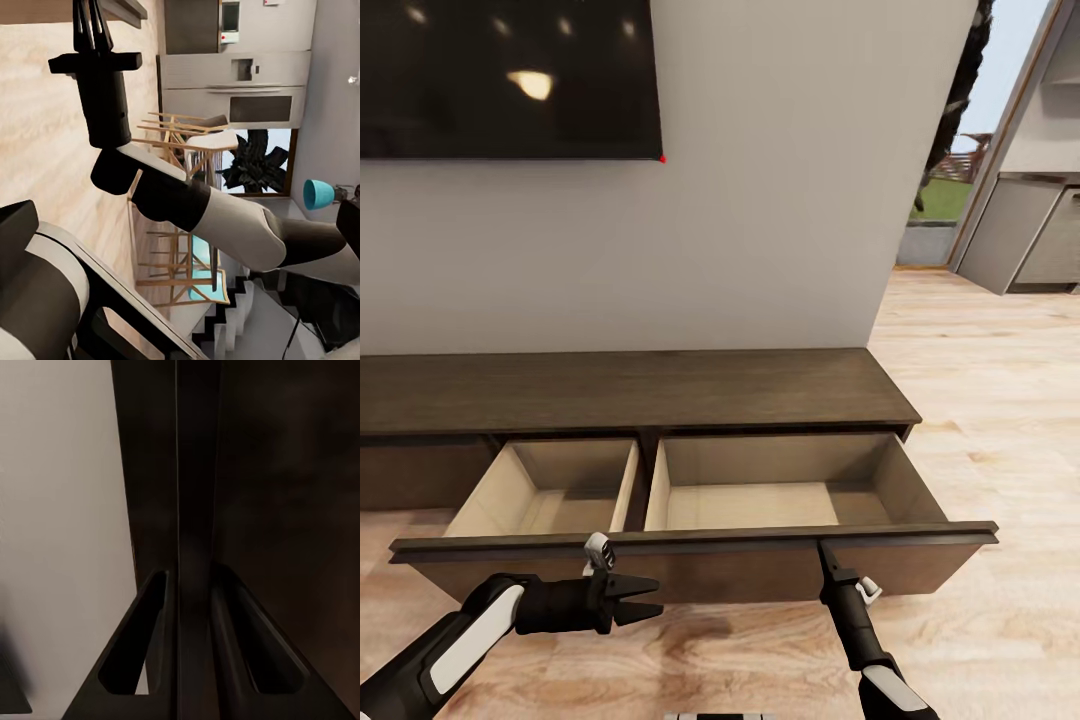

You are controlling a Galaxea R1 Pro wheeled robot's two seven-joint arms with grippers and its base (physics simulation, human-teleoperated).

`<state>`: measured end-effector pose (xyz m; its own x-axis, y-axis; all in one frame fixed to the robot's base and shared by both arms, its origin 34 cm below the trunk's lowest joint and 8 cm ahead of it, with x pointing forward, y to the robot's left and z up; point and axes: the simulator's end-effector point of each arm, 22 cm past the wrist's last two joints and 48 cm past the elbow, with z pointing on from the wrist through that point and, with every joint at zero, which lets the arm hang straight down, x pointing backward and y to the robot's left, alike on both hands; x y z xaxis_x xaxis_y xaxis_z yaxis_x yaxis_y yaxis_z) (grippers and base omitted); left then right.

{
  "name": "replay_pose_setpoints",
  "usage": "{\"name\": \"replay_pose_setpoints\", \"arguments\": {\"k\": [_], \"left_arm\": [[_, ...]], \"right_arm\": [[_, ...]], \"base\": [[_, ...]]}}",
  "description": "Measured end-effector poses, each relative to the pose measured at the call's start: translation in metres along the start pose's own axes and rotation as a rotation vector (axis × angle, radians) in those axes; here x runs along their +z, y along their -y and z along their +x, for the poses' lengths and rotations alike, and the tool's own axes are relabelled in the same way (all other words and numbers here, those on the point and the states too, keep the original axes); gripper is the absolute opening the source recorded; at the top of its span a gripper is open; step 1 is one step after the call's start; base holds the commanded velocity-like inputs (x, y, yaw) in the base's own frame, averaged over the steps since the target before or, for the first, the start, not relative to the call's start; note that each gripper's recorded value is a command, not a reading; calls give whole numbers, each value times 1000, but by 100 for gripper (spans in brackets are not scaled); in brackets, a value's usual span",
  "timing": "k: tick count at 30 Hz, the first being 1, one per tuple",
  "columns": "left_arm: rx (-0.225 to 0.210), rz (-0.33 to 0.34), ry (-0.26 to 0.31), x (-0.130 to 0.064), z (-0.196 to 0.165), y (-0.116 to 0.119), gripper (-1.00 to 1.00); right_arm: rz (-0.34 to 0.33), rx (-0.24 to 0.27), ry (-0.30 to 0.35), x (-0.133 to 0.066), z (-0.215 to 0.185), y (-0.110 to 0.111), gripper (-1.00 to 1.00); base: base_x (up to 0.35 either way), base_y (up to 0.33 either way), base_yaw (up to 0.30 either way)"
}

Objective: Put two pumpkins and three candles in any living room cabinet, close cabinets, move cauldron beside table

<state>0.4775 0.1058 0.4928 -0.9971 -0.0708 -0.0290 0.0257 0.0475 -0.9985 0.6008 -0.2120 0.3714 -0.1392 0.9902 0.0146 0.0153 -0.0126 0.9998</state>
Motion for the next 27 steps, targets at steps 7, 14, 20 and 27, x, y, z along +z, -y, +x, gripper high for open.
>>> {"name": "replay_pose_setpoints", "arguments": {"k": [7, 14, 20, 27], "left_arm": [[0, 0, 0, 0, 0, 0, 100], [1, -1, 1, -1, 0, 0, 100], [0, 0, 0, 0, 0, 0, 100], [0, -1, 1, 0, 0, 0, 100]], "right_arm": [[-1, 0, 0, 0, 0, 0, -100], [-13, -1, -22, 1, 6, -3, 100], [-8, 9, -28, 1, 8, -2, 100], [-7, 28, -41, 1, 11, -2, 100]], "base": [[0, 0, 0], [0, 0, 0], [-13, 0, 0], [-162, 0, 0]]}}
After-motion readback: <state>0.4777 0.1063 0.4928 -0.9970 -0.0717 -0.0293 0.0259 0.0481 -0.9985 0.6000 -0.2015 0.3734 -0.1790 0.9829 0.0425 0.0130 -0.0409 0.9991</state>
